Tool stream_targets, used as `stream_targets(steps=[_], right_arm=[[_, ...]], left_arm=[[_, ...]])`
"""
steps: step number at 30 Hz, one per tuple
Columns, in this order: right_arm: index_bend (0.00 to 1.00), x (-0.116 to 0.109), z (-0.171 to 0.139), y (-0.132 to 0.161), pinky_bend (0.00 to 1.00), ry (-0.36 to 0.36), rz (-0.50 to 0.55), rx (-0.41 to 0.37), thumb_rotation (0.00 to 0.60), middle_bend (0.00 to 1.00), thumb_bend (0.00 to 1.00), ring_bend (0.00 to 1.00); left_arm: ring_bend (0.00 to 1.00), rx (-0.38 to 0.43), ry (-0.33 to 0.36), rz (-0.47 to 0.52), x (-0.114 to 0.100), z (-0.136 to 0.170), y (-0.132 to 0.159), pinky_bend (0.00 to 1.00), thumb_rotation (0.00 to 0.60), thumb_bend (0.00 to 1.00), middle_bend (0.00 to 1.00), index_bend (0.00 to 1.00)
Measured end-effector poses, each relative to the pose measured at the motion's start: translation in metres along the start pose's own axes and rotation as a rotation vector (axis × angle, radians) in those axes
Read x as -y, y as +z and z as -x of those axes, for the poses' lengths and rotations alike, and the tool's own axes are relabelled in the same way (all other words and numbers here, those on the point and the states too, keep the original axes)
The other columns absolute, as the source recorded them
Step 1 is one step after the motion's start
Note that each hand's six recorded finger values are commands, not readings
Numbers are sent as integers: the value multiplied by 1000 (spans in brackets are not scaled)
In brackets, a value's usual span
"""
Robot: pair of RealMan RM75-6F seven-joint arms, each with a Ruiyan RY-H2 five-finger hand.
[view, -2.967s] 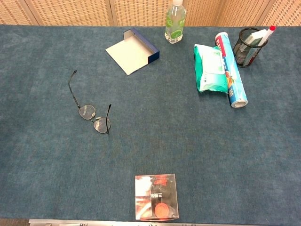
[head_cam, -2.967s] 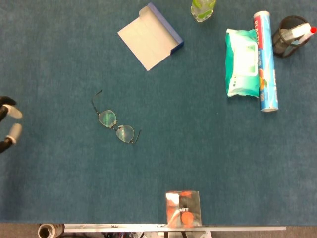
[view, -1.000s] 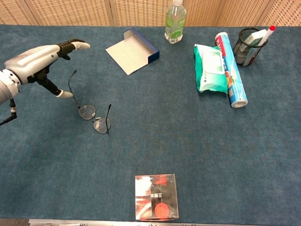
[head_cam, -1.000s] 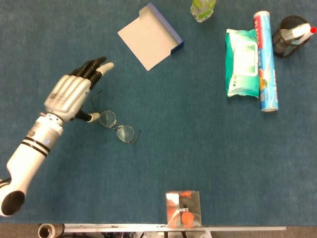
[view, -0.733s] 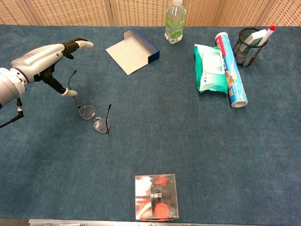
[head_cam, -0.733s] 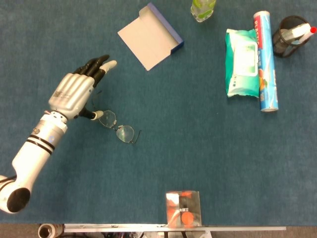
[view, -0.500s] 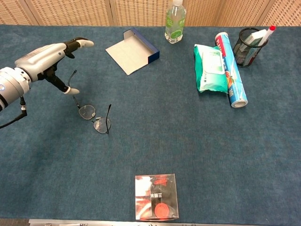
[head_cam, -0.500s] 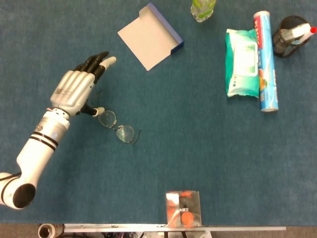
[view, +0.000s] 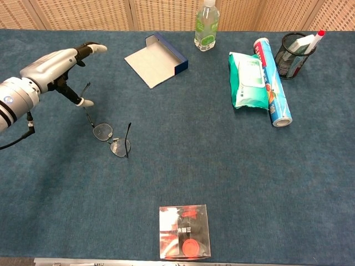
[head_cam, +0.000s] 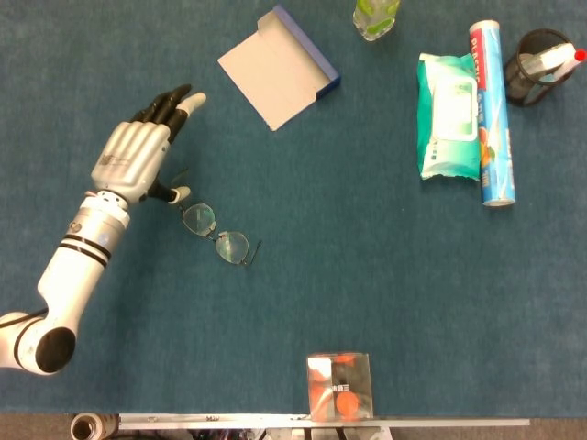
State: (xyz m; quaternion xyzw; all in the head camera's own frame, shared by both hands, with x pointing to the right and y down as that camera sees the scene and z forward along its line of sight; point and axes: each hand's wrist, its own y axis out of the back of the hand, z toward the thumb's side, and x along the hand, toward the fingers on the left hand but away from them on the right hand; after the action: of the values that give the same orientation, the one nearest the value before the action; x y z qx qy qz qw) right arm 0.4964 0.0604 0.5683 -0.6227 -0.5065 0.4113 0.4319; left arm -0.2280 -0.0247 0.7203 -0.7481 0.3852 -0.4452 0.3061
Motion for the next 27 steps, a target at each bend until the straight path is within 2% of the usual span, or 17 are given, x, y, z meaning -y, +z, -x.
stream_targets(steps=[9,27], right_arm=[[631,-1,0,0,388,-6,2,-1,600,500,257,378],[631,-1,-1,2,388,-6,2,-7,600,500,256,378]], left_arm=[[16,-37,26,-2,-3,-2,-13,163,600,100,0,30],[15,-138,127,-128,-27,20,-61,163,600,100,0,36]])
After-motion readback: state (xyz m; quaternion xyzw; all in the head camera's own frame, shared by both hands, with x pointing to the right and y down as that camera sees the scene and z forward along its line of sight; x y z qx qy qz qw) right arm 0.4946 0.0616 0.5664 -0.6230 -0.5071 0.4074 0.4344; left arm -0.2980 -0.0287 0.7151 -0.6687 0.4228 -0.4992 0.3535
